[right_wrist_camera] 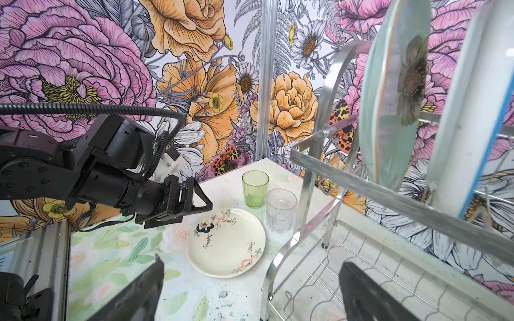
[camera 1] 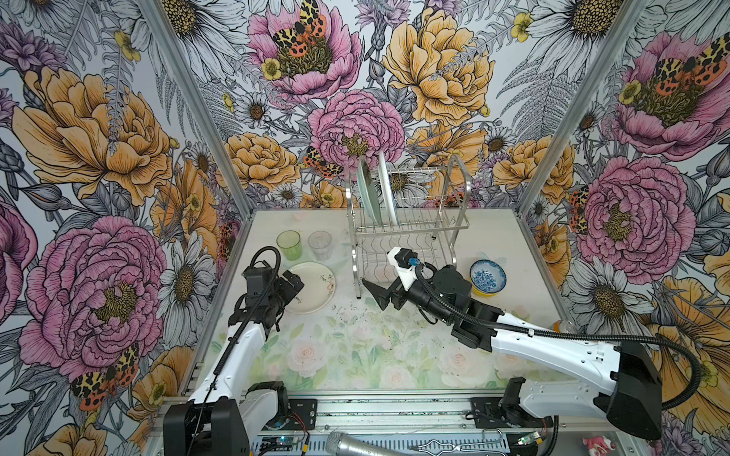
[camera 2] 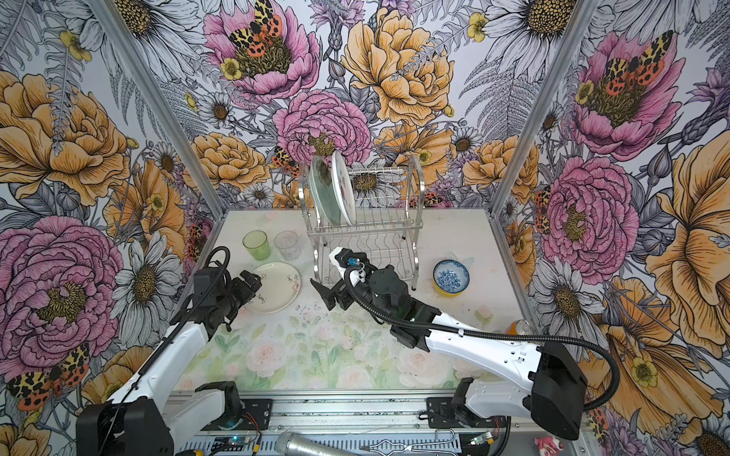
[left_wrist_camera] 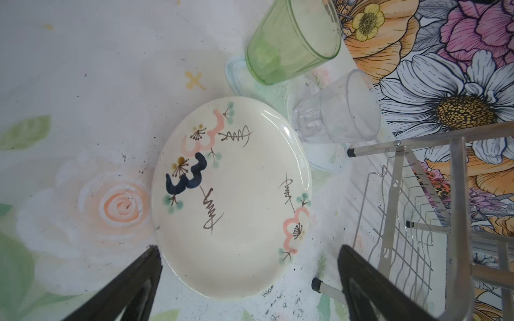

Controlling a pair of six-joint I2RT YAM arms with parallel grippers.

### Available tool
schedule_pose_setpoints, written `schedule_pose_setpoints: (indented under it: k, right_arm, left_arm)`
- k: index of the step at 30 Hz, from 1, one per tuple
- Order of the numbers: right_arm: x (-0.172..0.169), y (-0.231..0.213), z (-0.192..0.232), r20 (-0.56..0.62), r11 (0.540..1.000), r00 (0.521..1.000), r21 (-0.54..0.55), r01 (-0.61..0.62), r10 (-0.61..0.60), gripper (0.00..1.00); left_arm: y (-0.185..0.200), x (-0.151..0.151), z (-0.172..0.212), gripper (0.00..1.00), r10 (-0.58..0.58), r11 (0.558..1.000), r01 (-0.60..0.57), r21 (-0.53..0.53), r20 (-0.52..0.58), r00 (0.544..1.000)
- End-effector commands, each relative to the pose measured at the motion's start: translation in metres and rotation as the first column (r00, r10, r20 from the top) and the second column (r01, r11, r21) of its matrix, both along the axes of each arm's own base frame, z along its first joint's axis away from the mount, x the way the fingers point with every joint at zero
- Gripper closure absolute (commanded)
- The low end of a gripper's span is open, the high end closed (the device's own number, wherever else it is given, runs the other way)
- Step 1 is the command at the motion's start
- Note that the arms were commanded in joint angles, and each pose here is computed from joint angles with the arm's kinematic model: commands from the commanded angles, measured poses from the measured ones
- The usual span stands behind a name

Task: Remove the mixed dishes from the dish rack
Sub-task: 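Move the right gripper to the rim of the watermelon-print plate in the rack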

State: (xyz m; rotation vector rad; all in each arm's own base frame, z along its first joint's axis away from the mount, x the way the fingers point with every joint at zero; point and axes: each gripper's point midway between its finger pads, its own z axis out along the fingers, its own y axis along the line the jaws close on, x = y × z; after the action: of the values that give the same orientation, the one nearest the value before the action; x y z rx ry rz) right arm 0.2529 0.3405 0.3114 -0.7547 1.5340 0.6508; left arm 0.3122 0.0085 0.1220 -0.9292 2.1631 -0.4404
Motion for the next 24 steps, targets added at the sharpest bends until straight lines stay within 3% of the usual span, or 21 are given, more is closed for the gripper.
schedule_pose_setpoints:
  k: [1,15,24]
  right_arm:
    - [0.008,-0.020,0.035,0.003,0.994,0.996,0.064,0.089,-0.089,0.01]
    - [0.040,-0.051,0.085,-0.026,0.957,0.966,0.134,0.257,-0.256,0.05]
    - [0.070,-0.045,0.104,-0.065,0.958,0.968,0.148,0.248,-0.241,0.18]
  left_arm:
    - [-0.002,0.001,0.014,0.01,-0.028,0.999,0.027,0.020,0.043,0.999]
    - [-0.041,-0.003,0.107,0.01,-0.159,0.987,0.146,0.064,0.306,0.939]
    - [-0.059,0.001,0.142,0.01,-0.265,0.964,0.235,0.124,0.376,0.888]
